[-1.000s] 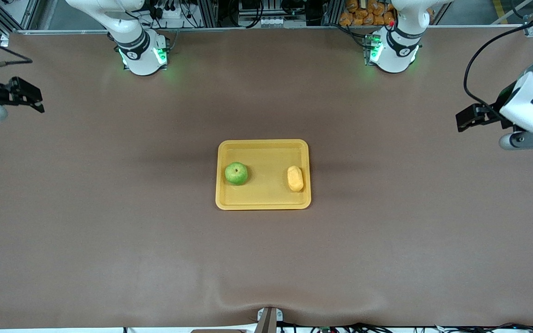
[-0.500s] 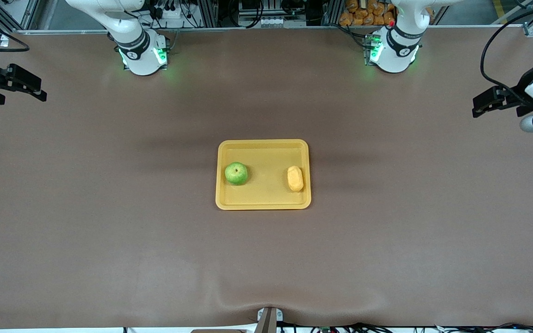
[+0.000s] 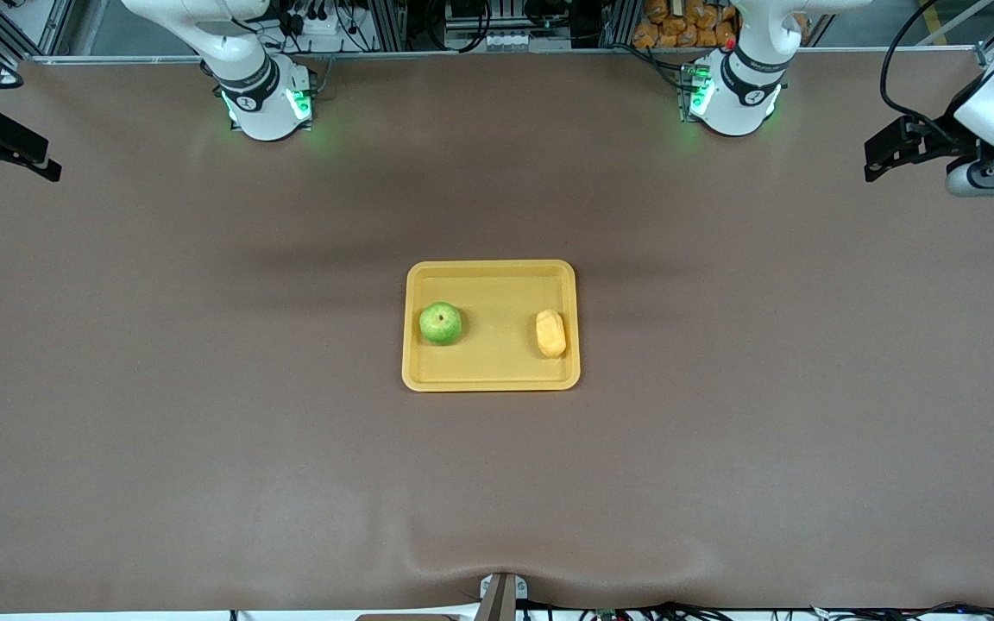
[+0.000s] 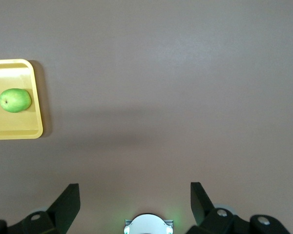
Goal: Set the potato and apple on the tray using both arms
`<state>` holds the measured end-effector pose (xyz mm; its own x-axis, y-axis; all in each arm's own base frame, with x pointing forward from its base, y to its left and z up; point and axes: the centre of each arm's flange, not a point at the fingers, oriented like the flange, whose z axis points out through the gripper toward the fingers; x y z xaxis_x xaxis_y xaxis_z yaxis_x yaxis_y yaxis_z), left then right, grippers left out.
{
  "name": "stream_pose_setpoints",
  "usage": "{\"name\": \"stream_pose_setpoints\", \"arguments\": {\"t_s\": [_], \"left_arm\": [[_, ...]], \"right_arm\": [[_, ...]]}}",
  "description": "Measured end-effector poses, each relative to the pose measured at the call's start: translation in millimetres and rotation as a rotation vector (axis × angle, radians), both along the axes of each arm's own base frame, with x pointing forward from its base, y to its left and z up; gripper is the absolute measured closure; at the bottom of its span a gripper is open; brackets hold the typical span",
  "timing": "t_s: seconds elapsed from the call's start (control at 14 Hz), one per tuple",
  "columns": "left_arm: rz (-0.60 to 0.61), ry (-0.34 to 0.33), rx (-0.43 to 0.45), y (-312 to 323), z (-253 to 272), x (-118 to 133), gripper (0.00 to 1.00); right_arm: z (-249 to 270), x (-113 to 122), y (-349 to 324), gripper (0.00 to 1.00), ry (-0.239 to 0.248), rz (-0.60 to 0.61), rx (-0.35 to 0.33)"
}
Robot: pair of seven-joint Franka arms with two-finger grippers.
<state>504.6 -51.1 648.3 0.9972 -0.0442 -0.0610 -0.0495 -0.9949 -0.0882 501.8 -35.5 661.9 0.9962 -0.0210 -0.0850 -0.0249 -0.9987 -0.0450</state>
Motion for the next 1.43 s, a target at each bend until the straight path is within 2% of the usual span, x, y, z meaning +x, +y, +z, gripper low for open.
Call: {"name": "stream_pose_setpoints", "arguments": {"t_s": [0.43,0.71,1.07,1.43], "left_arm": [[0.002,0.004,-0.012,0.0,-3.0,1.3,0.00],[0.001,-0.007,-0.040,-2.8,3.0,1.2,0.00],[0.009,-0.013,-0.052,0.8,7.0,1.4,0.00],[0.010,-0.014,-0.052,1.5,7.4,2.0,0.00]], "right_arm": [[-4.4,4.9,-6.6,0.00,-0.003,-0.013,0.000],[-17.1,13.3,-14.1,0.00,0.017,-0.027,0.002],[-21.3,26.1,-14.4,0.00,0.020,-0.027,0.000],[-25.6,28.7,-14.2,0.00,0.031,-0.026,0.000]]}}
